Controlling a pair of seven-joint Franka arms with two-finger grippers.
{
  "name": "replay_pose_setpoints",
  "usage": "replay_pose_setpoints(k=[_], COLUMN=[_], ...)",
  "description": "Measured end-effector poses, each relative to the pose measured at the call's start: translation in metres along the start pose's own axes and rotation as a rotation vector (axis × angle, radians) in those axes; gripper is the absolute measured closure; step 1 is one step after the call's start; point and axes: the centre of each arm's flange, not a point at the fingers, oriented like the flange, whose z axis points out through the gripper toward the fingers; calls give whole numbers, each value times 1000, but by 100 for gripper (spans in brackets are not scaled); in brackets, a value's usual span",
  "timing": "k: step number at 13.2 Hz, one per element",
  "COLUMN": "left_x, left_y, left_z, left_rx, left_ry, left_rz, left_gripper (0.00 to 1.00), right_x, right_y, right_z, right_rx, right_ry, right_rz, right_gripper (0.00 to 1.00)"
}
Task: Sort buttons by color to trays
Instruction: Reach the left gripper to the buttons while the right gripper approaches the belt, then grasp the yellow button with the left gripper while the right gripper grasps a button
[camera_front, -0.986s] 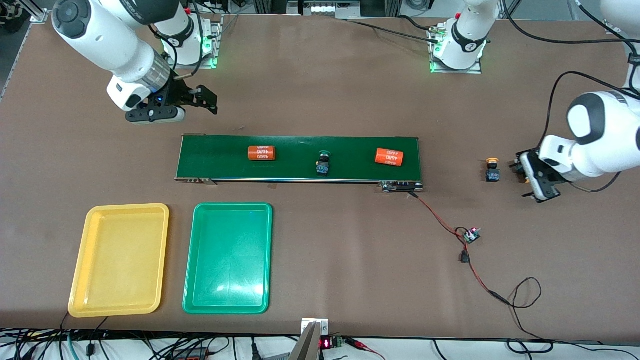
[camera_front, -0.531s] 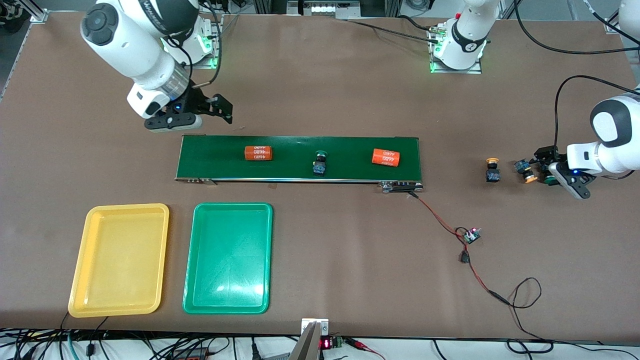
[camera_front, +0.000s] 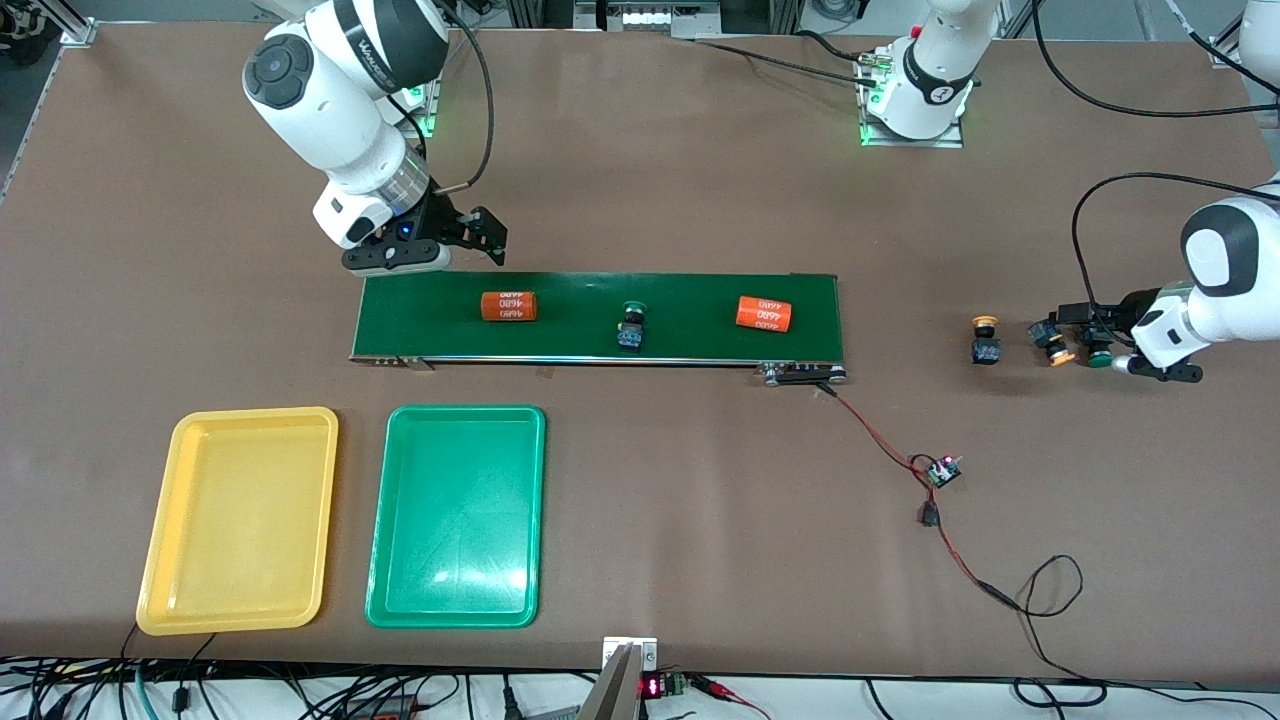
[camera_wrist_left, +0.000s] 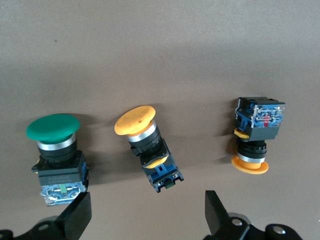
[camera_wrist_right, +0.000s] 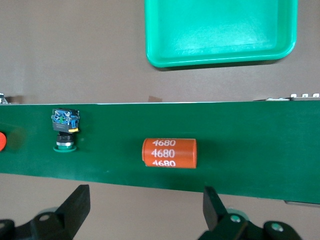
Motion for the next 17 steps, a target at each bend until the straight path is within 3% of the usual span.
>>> replay_pose_setpoints(k=[8,16,17], left_x=[10,20,19], left_y=[6,16,16], left_z=[-3,31,37], left_rx=[21,33,34], left_ry=[46,103,103], left_rz=[-109,-135,-133], left_gripper=[0,0,4], right_x=[-18,-32,-31], right_y=[-37,-49,-50], right_z=[44,76,75], right_rx=[9,-149,-155], right_ry=[-2,-59,-61], right_rz=[50,-31,-34], right_gripper=[0,0,0])
